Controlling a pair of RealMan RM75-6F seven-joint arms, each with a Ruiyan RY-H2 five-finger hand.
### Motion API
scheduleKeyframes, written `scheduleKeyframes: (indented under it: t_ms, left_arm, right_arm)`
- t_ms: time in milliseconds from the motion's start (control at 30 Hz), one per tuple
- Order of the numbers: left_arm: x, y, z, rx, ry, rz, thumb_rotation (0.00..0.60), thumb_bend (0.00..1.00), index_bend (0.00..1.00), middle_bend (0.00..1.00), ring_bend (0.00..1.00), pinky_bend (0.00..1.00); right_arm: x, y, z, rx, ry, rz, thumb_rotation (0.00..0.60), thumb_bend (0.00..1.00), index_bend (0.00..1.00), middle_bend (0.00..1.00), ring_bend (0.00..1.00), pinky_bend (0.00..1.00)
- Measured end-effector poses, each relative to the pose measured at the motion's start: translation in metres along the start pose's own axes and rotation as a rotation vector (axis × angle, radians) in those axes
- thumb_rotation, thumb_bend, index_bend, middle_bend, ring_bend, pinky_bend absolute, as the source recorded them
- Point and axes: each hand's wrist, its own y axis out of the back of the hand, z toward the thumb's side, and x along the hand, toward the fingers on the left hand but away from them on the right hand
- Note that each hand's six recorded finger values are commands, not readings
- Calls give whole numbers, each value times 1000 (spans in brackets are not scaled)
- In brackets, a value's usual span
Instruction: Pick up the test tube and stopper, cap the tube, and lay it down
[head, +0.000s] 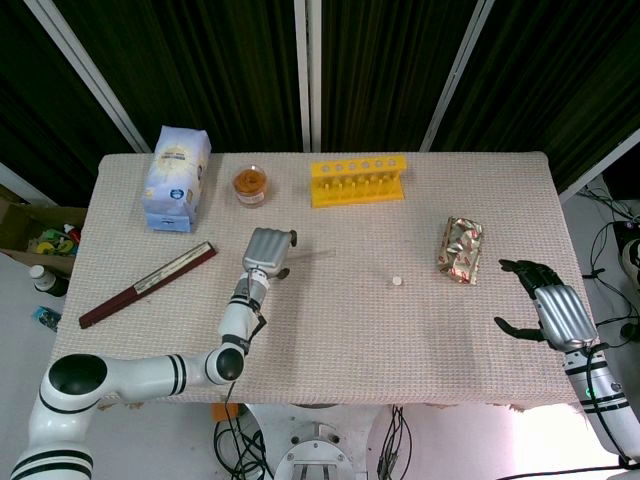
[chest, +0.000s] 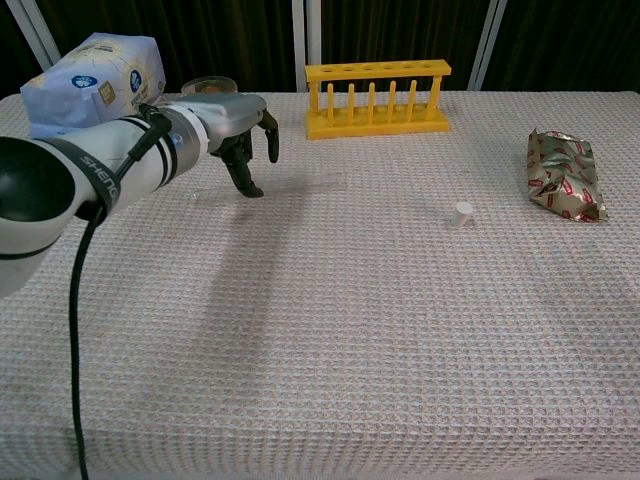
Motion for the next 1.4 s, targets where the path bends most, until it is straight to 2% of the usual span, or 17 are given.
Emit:
scheduleKeyframes:
  t_ms: [300,667,1100,1400]
  left_arm:
    - [15,-11,1,16,80,-11,600,266,423,938,910,1000]
    - [18,-18,13,8,66,-26,600,313,447,937,910,1000]
    - [21,-20,15,8,68,-20,600,394,528,939,910,1000]
    - [18,-15,13,-36,30,22,600,457,598,944,912,1000]
  right_arm:
    - [-1,-1,-5,-13,-13,2,600,153,170,254,132,196]
    - [-1,-4,-10,-20,-26,10,600,153,170,254,132,196]
    - [0,-7,-14,-25,-38,16,600,153,170,254,132,196]
    - [0,-7,-15,-25,-43,25,600,153,170,254,132,196]
